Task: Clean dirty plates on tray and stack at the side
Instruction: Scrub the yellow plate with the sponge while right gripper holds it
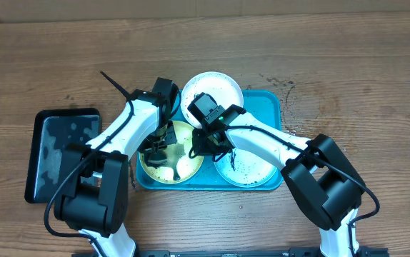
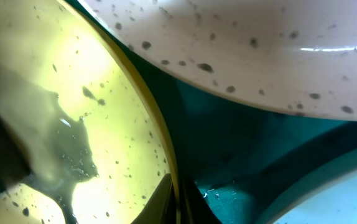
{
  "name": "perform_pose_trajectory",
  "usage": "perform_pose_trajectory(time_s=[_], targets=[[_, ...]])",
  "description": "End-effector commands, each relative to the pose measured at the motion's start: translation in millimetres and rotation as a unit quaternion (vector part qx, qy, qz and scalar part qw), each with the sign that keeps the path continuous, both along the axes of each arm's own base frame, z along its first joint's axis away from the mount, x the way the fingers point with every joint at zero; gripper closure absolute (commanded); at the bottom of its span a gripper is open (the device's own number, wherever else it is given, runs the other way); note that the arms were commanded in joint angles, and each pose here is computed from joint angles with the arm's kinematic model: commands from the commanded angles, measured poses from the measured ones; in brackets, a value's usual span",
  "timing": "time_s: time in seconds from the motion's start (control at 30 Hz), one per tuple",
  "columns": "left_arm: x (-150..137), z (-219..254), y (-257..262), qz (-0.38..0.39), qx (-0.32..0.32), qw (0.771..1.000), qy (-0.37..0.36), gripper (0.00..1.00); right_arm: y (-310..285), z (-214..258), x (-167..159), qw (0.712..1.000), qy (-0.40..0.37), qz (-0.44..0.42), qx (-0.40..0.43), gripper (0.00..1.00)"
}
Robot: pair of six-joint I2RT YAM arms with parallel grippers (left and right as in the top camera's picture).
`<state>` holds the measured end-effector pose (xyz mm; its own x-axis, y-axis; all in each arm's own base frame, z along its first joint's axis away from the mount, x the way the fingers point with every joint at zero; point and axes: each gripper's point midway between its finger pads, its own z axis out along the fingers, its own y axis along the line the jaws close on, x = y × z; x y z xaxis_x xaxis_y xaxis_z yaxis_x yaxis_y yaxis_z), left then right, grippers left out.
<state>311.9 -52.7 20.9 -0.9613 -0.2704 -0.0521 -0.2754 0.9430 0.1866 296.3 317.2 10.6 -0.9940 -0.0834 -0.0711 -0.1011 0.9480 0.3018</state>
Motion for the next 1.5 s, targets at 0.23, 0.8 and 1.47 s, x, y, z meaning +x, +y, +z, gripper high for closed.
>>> perform_pose_trajectory(time_s=[0.23, 0.8, 1.47], targets=[[-8.3, -2.5, -75.6, -0.030, -0.211, 0.976, 0.034, 0.96, -0.9, -4.3, 0.5, 1.000, 0.001, 0.002, -0.004, 0.95], [-28.6, -31.4, 12.0, -0.014, 0.023, 0.999, 0.029, 0.96, -2.6, -4.5, 1.3, 1.000, 0.002, 0.000, -0.005, 0.95], [26.3, 71.7, 17.4, 0.053, 0.048, 0.997, -0.043, 0.96, -0.7, 6.1, 6.5, 1.000, -0.006, 0.018, -0.002, 0.96]])
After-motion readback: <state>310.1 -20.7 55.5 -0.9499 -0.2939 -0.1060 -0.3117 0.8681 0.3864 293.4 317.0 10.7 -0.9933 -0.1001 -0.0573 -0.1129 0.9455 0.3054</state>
